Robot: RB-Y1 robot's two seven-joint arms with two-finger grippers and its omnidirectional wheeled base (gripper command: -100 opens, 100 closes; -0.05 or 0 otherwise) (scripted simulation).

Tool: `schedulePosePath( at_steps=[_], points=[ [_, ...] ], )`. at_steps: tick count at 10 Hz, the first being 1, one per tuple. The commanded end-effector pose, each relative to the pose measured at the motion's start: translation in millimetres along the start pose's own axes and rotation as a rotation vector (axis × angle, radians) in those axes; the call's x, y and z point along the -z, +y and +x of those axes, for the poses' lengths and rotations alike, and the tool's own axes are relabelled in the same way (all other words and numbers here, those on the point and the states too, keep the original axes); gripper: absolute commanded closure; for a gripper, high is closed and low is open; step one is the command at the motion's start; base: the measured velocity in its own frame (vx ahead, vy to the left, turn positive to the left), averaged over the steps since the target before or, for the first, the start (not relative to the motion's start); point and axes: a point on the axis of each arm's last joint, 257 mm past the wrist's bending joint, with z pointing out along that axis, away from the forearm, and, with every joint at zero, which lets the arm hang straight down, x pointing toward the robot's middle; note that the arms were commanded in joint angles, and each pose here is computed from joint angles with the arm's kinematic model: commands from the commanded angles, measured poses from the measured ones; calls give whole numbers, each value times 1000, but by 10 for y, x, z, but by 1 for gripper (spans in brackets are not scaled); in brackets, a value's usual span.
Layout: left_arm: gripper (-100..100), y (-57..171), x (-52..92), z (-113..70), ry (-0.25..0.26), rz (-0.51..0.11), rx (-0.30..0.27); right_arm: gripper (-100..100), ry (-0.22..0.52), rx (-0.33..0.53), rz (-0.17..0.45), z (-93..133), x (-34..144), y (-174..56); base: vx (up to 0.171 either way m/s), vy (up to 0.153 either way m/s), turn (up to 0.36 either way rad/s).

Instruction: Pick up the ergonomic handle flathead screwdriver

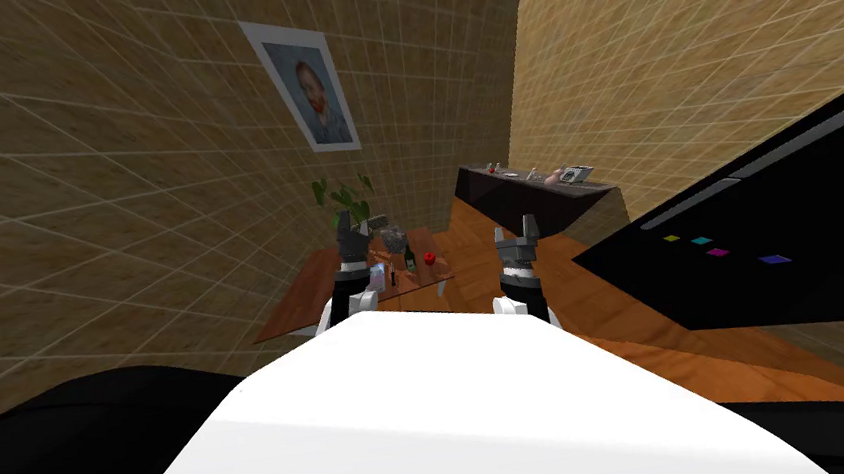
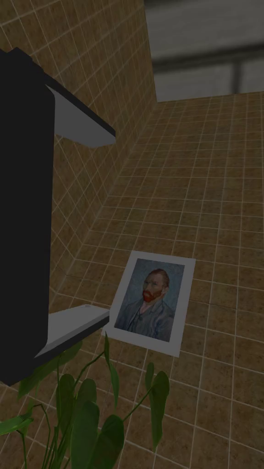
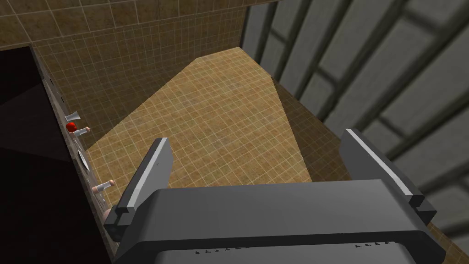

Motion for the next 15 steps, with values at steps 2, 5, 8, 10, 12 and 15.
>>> schedulePosePath(
  at_steps=[2,5,8,10,12,15],
  points=[
    [-100,276,55,80,48,-53,0,0,0,0,0,0,0,0,-38,91,-131],
    [-100,659,138,156,95,-130,7,0,0,0,0,0,0,0,-58,102,-146],
    [-100,1025,237,201,127,-209,15,0,0,0,0,0,0,0,-34,74,-122],
    [-100,1261,318,217,142,-262,19,0,0,0,0,0,-1,0,-51,79,-185],
    [-100,1601,422,249,171,-342,30,0,0,0,0,0,0,0,-47,74,-226],
    [-100,1973,614,233,183,-432,31,0,0,0,0,0,0,0,-35,52,-138]
  ],
)
